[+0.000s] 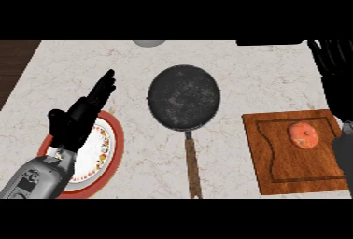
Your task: Pick the squash from the cutting board and place it in the pan
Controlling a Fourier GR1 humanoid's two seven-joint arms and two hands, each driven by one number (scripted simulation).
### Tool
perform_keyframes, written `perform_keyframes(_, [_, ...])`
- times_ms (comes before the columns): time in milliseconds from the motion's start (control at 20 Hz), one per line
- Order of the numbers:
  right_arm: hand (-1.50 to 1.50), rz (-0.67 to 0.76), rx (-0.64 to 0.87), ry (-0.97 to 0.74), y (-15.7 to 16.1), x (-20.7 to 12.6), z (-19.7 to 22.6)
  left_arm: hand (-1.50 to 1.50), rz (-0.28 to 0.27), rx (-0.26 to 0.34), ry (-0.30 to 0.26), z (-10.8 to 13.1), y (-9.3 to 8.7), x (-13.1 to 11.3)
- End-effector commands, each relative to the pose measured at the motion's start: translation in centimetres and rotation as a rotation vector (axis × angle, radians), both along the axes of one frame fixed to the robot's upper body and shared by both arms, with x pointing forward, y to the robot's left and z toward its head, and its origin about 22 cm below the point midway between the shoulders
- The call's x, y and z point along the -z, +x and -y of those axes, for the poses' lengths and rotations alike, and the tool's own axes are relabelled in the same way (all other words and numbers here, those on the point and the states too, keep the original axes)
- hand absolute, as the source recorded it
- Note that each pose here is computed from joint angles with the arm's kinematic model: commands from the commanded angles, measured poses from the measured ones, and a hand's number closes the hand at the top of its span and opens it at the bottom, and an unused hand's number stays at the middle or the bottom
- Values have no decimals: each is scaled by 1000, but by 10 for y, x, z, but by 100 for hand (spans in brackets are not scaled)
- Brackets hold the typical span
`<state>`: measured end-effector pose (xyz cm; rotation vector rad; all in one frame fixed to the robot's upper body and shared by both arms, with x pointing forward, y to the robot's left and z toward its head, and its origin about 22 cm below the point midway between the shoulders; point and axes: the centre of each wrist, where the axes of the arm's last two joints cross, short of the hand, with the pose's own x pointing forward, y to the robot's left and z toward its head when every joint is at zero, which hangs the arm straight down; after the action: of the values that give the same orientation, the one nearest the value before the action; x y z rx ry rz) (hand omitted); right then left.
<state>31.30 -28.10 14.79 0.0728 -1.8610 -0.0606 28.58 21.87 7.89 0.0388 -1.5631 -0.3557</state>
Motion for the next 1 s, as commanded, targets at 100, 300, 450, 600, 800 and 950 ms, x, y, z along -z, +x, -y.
perform_keyframes(100, [-150, -64, 403, 28, -14, 34, 57, 0, -54, -133, 96, -33, -16, 28])
perform_keyframes(300, [-150, -403, 670, -487, -56, 84, 136, 0, -80, -226, 145, -51, -20, 32])
perform_keyframes(450, [-150, -498, 1200, 33, -83, 124, 152, 0, -139, -301, 156, -64, -41, 56])
perform_keyframes(600, [-150, -646, 1212, -85, -122, 153, 133, 0, -142, -291, 168, -67, -57, 64])
perform_keyframes(800, [-150, -822, 1054, -407, -146, 135, 144, 0, -135, -297, 161, -64, -61, 79])
perform_keyframes(950, [-150, -891, 989, -477, -141, 100, 140, 0, -133, -281, 150, -65, -63, 68])
